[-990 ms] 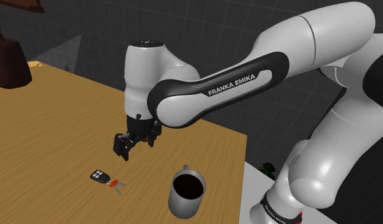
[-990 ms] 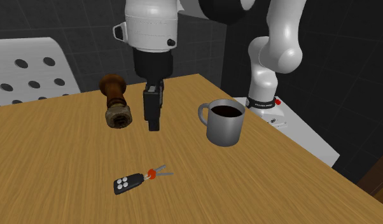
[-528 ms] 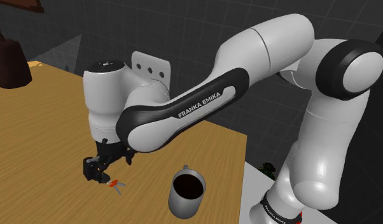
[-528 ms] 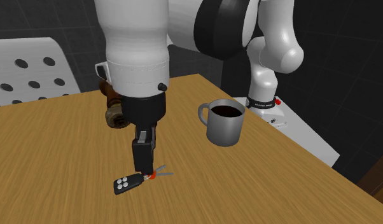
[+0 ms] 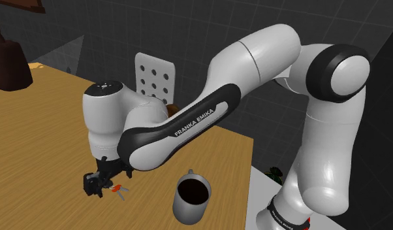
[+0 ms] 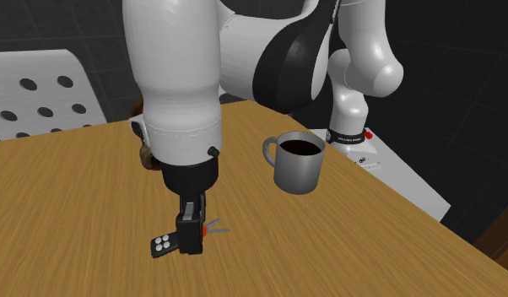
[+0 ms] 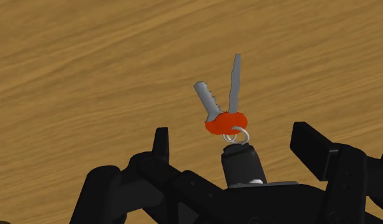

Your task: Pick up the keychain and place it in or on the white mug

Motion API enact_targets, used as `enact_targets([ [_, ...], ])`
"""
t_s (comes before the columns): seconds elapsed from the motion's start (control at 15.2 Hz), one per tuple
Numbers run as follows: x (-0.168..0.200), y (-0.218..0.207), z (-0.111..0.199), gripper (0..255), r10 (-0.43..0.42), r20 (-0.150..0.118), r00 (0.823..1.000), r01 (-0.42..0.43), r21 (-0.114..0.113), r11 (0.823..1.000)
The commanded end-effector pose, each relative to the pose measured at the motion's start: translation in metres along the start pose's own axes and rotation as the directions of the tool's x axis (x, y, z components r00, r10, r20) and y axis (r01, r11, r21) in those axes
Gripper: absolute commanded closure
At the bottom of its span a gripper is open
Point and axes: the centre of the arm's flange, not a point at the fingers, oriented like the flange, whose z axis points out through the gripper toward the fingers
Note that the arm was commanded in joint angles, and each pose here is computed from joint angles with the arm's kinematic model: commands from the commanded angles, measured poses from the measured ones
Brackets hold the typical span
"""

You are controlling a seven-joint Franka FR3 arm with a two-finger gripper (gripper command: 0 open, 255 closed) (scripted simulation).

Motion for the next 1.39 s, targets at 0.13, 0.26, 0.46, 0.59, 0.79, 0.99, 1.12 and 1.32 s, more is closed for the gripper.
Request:
enact_targets([
  [0.13, 0.000, 0.000, 0.005, 0, 0.000, 0.000, 1.000, 0.000, 0.000, 1.000],
  [0.26, 0.000, 0.000, 0.005, 0, 0.000, 0.000, 1.000, 0.000, 0.000, 1.000],
  [0.46, 0.000, 0.000, 0.004, 255, 0.000, 0.000, 1.000, 0.000, 0.000, 1.000],
  [0.59, 0.000, 0.000, 0.004, 255, 0.000, 0.000, 1.000, 0.000, 0.000, 1.000],
  [0.79, 0.000, 0.000, 0.004, 255, 0.000, 0.000, 1.000, 0.000, 0.000, 1.000],
  [0.99, -0.001, 0.001, 0.004, 255, 0.000, 0.000, 1.000, 0.000, 0.000, 1.000],
  [1.12, 0.000, 0.000, -0.001, 255, 0.000, 0.000, 1.000, 0.000, 0.000, 1.000],
  [1.32, 0.001, 0.001, -0.017, 255, 0.000, 0.000, 1.000, 0.000, 0.000, 1.000],
])
